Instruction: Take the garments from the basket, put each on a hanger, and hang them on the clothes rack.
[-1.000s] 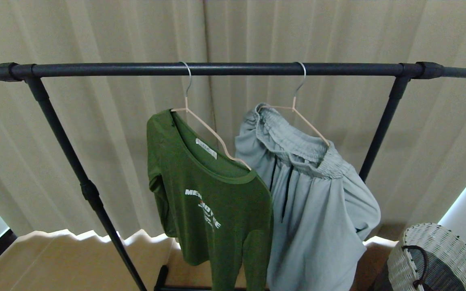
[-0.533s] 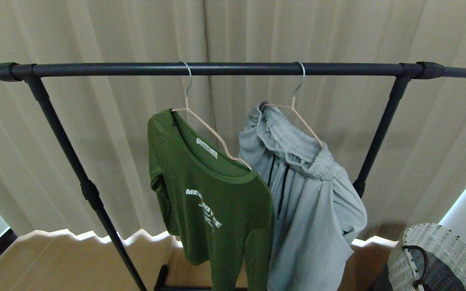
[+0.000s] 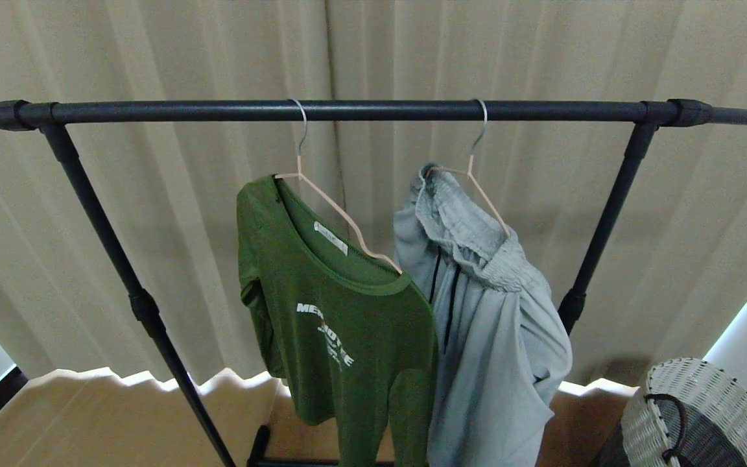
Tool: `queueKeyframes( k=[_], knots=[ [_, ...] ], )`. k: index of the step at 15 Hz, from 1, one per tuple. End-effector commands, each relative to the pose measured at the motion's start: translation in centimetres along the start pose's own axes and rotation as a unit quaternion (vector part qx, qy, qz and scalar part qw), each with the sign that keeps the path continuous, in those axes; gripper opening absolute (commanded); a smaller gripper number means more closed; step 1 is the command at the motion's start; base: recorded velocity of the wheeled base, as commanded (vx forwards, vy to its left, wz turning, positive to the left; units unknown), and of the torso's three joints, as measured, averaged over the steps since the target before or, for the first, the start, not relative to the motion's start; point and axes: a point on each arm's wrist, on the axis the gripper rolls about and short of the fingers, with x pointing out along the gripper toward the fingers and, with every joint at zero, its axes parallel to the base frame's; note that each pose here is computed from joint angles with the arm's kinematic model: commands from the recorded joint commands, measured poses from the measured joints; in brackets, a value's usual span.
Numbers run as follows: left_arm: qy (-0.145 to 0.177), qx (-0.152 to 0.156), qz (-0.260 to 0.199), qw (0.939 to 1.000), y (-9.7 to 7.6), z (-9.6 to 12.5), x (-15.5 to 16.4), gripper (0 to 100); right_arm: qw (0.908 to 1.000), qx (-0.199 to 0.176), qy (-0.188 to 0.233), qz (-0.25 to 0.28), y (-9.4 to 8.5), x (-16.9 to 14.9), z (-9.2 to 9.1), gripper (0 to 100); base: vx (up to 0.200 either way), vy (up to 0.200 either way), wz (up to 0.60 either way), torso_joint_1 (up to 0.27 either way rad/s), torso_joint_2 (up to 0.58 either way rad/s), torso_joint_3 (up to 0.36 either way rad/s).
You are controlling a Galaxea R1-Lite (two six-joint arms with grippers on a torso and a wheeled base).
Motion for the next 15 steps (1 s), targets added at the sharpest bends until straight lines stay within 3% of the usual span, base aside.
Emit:
queueKeyframes(
  k=[1,2,5,7,10,15],
  knots=[
    [0.001,-0.002,0.001,1.0000,0.00,0.01,0.02,100,0.9965,0.003,-0.033,-0.077,-0.13,-0.59,-0.22,100,0.000,0.000,0.00,0.000,0.00,0.000],
    [0.001,0.000,-0.001,1.0000,0.00,0.01,0.02,100,0.9905,0.030,-0.050,-0.125,-0.35,-0.67,-0.18,100,0.000,0.000,0.00,0.000,0.00,0.000],
    [0.001,0.000,-0.008,1.0000,-0.04,0.02,0.02,100,0.9839,0.062,-0.072,-0.151,-0.52,-0.59,-0.11,100,0.000,0.000,0.00,0.000,0.00,0.000],
    [0.000,-0.004,-0.008,1.0000,-0.04,0.02,0.01,100,0.9654,0.057,-0.053,-0.249,-0.93,-0.64,-0.62,100,0.000,0.000,0.00,0.000,0.00,0.000],
    [0.000,-0.005,-0.004,1.0000,-0.02,0.02,0.01,100,0.9756,0.046,-0.047,-0.210,-0.76,-0.55,-0.71,100,0.000,0.000,0.00,0.000,0.00,0.000],
    [0.000,-0.009,-0.007,0.9999,-0.03,0.02,0.01,100,0.9753,0.047,-0.048,-0.210,-0.76,-0.55,-0.70,100,0.000,0.000,0.00,0.000,0.00,0.000]
  ],
)
